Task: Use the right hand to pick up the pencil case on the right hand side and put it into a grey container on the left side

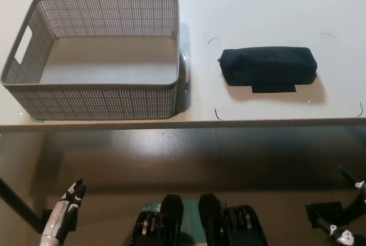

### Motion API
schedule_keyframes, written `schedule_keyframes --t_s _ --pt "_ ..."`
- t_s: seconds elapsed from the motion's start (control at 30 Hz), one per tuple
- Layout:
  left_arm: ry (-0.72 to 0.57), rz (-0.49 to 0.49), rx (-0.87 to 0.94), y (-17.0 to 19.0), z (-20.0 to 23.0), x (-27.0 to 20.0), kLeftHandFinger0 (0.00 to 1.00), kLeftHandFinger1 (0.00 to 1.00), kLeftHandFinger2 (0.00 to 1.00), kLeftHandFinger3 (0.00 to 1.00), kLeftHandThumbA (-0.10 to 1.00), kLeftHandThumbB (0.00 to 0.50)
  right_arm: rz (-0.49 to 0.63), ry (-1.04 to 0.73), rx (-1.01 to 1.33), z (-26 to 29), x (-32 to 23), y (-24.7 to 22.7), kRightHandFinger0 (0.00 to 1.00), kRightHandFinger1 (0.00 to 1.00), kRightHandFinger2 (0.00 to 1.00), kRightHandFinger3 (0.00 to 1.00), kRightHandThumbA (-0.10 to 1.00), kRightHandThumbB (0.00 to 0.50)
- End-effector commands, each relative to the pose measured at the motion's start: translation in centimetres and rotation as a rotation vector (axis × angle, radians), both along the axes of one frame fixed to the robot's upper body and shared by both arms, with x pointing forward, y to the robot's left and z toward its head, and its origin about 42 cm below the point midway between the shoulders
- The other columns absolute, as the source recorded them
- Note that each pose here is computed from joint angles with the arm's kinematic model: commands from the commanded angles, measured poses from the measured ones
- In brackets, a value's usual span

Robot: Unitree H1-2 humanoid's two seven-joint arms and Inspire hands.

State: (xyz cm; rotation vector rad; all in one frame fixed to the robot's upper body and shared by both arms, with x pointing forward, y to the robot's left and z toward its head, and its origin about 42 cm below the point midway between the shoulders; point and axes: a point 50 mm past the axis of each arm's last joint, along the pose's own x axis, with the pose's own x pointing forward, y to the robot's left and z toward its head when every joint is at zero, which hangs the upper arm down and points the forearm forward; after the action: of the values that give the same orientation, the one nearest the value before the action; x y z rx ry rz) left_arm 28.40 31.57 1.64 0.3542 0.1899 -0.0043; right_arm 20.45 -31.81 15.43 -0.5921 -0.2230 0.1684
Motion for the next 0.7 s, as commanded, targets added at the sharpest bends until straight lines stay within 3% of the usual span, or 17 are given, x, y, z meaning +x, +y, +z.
schedule_keyframes --t_s 0.0,0.1,0.3,0.5,0.67 --pt "-0.17 -0.079 0.105 1.7 3.7 2.3 1.0 1.0 1.0 1.0 1.0 0.5 -0.02 -0.344 -0.247 10.8 -2.9 -0.8 1.0 1.0 1.0 1.0 0.86 0.494" --pt "-0.17 -0.079 0.104 2.0 3.7 2.2 1.0 1.0 1.0 1.0 1.0 0.5 -0.009 -0.382 -0.232 12.0 -2.4 -0.8 1.0 1.0 1.0 1.0 0.81 0.487" --pt "-0.159 -0.081 0.11 2.1 3.6 1.8 1.0 1.0 1.0 1.0 1.0 0.5 0.039 -0.464 -0.249 16.3 1.0 -0.9 1.0 1.0 1.0 1.0 0.89 0.492" --pt "-0.134 -0.076 0.131 2.3 3.3 0.9 1.0 1.0 1.0 1.0 1.0 0.5 0.082 -0.482 -0.289 20.5 5.2 0.3 1.0 1.0 1.0 1.0 0.88 0.493" --pt "-0.13 -0.074 0.127 2.3 3.3 0.8 1.0 1.0 1.0 1.0 1.0 0.5 0.119 -0.485 -0.315 24.7 9.6 2.1 1.0 1.0 1.0 1.0 0.72 0.478"
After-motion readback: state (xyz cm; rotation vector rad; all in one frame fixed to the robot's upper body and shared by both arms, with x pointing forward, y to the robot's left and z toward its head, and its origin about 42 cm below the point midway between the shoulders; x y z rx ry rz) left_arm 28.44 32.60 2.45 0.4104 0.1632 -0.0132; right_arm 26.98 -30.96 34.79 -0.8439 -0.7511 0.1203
